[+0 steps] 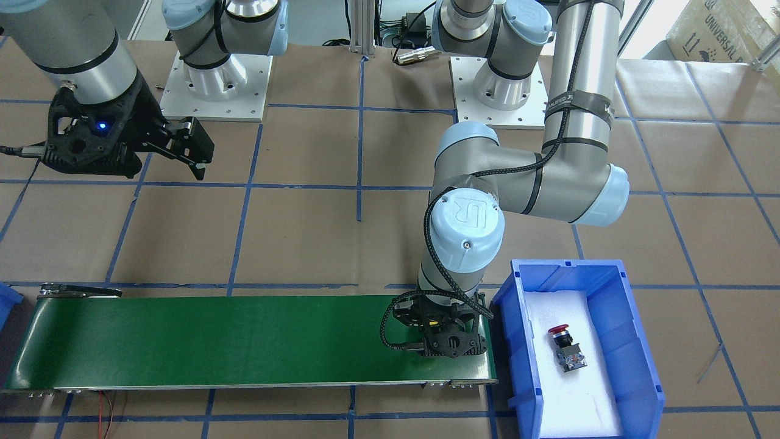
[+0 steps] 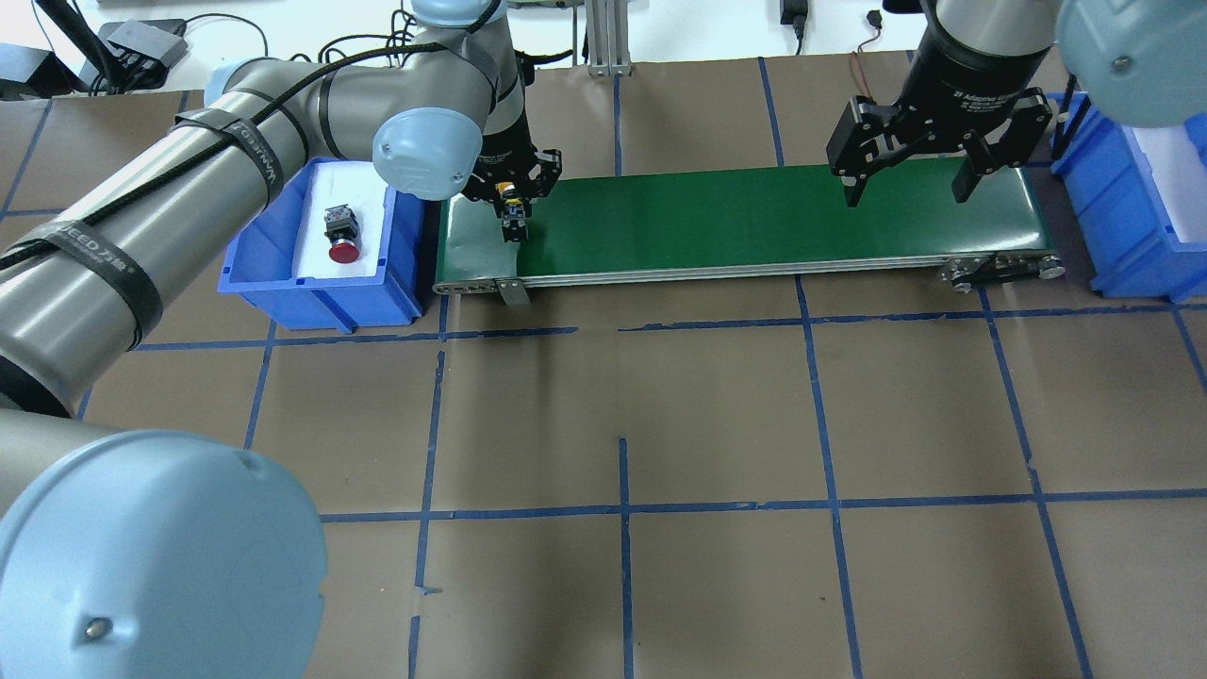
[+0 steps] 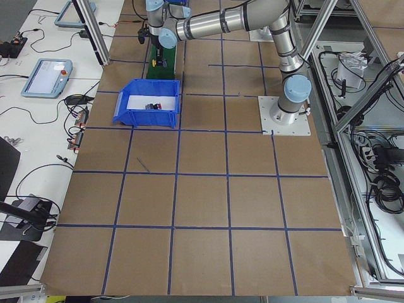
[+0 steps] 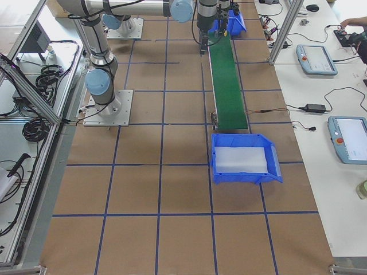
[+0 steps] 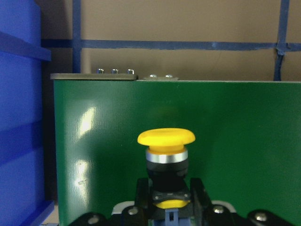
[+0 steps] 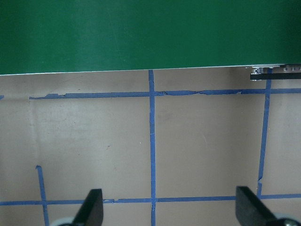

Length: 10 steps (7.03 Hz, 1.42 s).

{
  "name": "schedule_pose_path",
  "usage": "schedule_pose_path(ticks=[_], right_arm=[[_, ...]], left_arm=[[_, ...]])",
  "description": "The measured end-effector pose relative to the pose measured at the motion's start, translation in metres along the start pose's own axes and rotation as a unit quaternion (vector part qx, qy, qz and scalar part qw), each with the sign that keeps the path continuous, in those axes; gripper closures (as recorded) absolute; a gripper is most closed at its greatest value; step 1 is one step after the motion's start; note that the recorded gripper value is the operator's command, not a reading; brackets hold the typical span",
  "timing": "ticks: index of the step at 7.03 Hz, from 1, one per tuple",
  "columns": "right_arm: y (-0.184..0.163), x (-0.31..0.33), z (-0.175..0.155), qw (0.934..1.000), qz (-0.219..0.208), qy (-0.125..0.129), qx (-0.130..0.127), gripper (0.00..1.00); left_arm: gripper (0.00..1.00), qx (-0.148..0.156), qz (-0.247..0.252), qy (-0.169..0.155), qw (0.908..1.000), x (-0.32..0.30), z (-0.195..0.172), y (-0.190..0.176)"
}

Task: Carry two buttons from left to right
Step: 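Lift the yellow-capped button and carry it onto the green conveyor, then release the button on the belt and return the left gripper to the bin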

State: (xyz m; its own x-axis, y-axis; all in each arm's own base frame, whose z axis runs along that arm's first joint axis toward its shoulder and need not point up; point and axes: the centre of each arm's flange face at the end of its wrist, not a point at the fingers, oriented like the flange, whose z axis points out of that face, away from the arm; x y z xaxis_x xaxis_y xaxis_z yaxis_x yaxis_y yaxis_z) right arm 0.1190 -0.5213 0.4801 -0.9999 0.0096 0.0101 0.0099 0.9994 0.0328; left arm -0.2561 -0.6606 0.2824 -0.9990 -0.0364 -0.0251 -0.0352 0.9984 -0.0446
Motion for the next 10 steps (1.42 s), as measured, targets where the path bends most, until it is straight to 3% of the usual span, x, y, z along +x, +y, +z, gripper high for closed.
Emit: schedule_pose_path(ticks=[2,4,7,10], right_arm=[[0.0,0.0,0.001,1.0,0.0,0.0,-0.001,0.0],[0.0,0.0,0.001,1.0,0.0,0.0,-0.001,0.0],[0.002,0.001,0.009,1.0,0.0,0.002,-0.004,0.0],[0.003,0.001,0.009,1.0,0.001,0.004,-0.005,0.0]], left_arm=[[0.0,0.001,-0.002,0.002,1.0,-0.003,0.001,-0.002],[0.0,0.02,-0.014,0.006,0.9997,-0.03,-0.023,-0.014],[0.0,0.048,-0.023,0.034,0.998,-0.17,-0.067,-0.042],[0.0,0.034,-0.015,0.033,0.9988,-0.243,-0.042,-0.05]])
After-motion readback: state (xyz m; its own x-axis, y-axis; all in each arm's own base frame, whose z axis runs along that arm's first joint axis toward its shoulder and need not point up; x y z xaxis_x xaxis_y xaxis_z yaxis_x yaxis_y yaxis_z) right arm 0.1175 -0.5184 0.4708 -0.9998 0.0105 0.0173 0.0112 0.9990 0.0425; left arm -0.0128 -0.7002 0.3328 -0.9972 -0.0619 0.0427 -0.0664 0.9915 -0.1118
